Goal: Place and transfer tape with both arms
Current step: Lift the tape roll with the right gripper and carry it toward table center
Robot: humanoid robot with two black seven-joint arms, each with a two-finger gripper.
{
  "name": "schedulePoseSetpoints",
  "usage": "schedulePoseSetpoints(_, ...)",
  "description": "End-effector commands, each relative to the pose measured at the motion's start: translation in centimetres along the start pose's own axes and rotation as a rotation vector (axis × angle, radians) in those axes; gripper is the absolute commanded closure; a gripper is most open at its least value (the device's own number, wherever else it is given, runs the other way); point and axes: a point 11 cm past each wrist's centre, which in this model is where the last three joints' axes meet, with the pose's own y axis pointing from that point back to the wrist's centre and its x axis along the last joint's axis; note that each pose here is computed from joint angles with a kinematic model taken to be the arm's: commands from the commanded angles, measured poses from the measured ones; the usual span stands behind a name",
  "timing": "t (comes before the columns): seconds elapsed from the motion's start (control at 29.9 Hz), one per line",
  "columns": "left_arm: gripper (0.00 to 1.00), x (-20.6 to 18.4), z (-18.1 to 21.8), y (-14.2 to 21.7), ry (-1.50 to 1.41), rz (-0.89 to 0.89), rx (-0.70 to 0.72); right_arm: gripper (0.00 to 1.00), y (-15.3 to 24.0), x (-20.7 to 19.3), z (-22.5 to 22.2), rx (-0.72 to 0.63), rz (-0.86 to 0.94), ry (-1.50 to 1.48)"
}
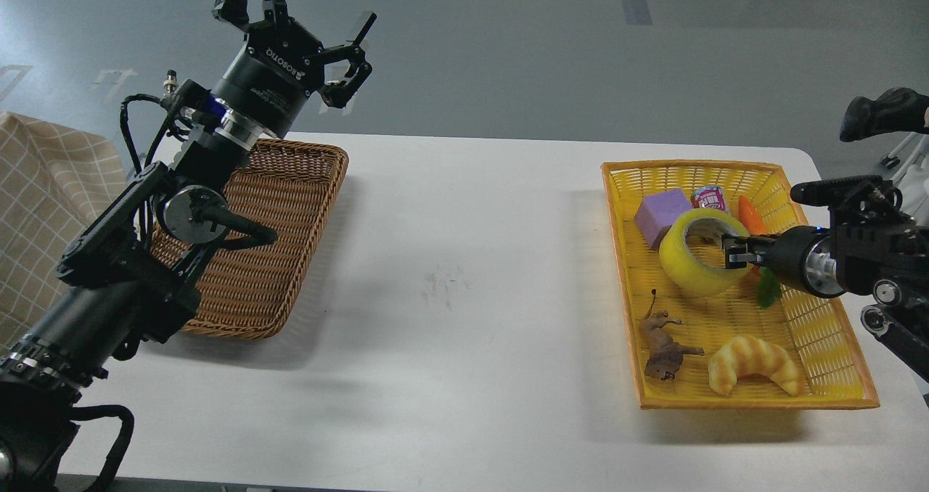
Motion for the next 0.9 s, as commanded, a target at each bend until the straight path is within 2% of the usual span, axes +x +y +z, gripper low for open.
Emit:
schedulePoseSetpoints(0.0,0.02,0.0,0.1,0.0,-0.002,-0.001,-0.001,1.00,1.6,0.9,-0.4,0.026,0.022,0.021)
schedulePoseSetpoints(0.13,0.02,0.2,0.4,0.1,-0.012,0.003,0.001,1.00,4.2,3.5,-1.3,0.058,0.094,0.073)
schedulePoseSetpoints(0.43,0.02,0.3,0.5,0.1,-0.016,0.003,0.002,1.00,5.4,8.9,-3.6,0.114,0.223,0.083)
schedulePoseSetpoints(0.53,0.02,0.3,0.5,0.2,-0.018,0.003,0.004,1.00,5.1,10.6,-6.2,0.172,0.263,0.093)
schedulePoseSetpoints(0.87,0.02,0.1,0.6,-0.2,-0.017,-0.004,0.000,1.00,1.9,11.1,-11.6,0.261,0.235,0.107)
